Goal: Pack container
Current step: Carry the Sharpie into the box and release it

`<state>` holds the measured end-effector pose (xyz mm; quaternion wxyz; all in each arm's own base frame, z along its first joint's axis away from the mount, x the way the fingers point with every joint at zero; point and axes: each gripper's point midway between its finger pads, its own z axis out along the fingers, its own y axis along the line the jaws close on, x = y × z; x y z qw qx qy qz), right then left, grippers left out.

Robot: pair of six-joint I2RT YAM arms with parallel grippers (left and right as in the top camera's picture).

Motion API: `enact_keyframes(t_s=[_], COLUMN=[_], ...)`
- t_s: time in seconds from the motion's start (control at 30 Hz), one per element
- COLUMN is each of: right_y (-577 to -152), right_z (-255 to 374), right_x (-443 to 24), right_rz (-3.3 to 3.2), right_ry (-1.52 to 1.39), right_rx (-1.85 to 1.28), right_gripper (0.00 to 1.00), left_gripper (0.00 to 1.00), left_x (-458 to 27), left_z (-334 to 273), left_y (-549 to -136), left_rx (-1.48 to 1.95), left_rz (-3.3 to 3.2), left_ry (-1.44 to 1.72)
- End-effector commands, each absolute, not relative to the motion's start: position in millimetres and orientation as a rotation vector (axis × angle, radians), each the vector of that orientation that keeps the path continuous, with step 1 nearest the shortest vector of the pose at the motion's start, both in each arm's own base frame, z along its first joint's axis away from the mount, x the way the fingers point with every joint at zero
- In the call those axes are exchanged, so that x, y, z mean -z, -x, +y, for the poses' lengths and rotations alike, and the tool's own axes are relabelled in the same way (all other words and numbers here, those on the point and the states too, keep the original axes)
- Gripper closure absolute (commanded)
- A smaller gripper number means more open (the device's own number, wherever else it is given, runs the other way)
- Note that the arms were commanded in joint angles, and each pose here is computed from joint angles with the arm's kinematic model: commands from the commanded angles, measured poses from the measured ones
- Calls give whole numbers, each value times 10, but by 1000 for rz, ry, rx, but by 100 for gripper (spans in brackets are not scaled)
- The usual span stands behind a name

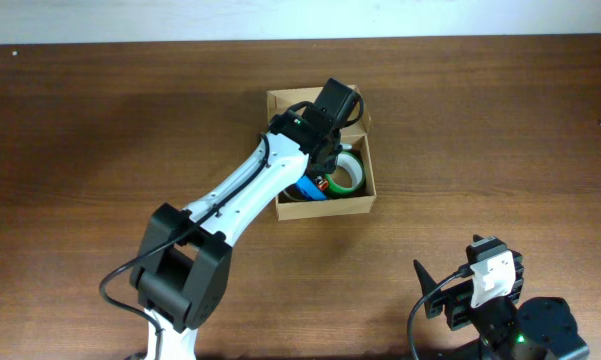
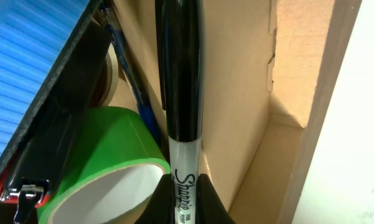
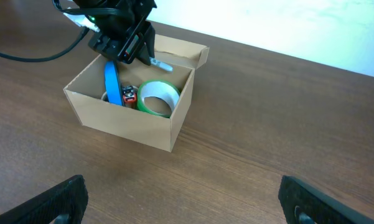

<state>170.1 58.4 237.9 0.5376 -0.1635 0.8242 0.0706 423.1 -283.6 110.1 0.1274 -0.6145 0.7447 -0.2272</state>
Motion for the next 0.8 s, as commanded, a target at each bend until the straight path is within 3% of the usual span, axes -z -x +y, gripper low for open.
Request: enact_keyframes(t_s=[0.0,0.17,0.37,0.77], right_y=[-1711,-1711,-1711,-1711], right_z=[552,552,552,552], right_x=[-2385,-2384,-2384,-2385], right_rz=[1959,1960,1960,1959], right_ry=[365,365,365,365], right_rx=[-158,-158,-158,-158], right_gripper=[1,1,1,1], left_gripper=[96,95,73,72], left_x=[-1009,-912,-929,-989], left_z=[-2842,-2855,-2887,-2900], left_y=[-4232,-4244,-4265,-4256], left_rx=[628,612,634,652], left_rz=[2158,2164,2159,2160], left_ry=[1791,1794,1787,1783])
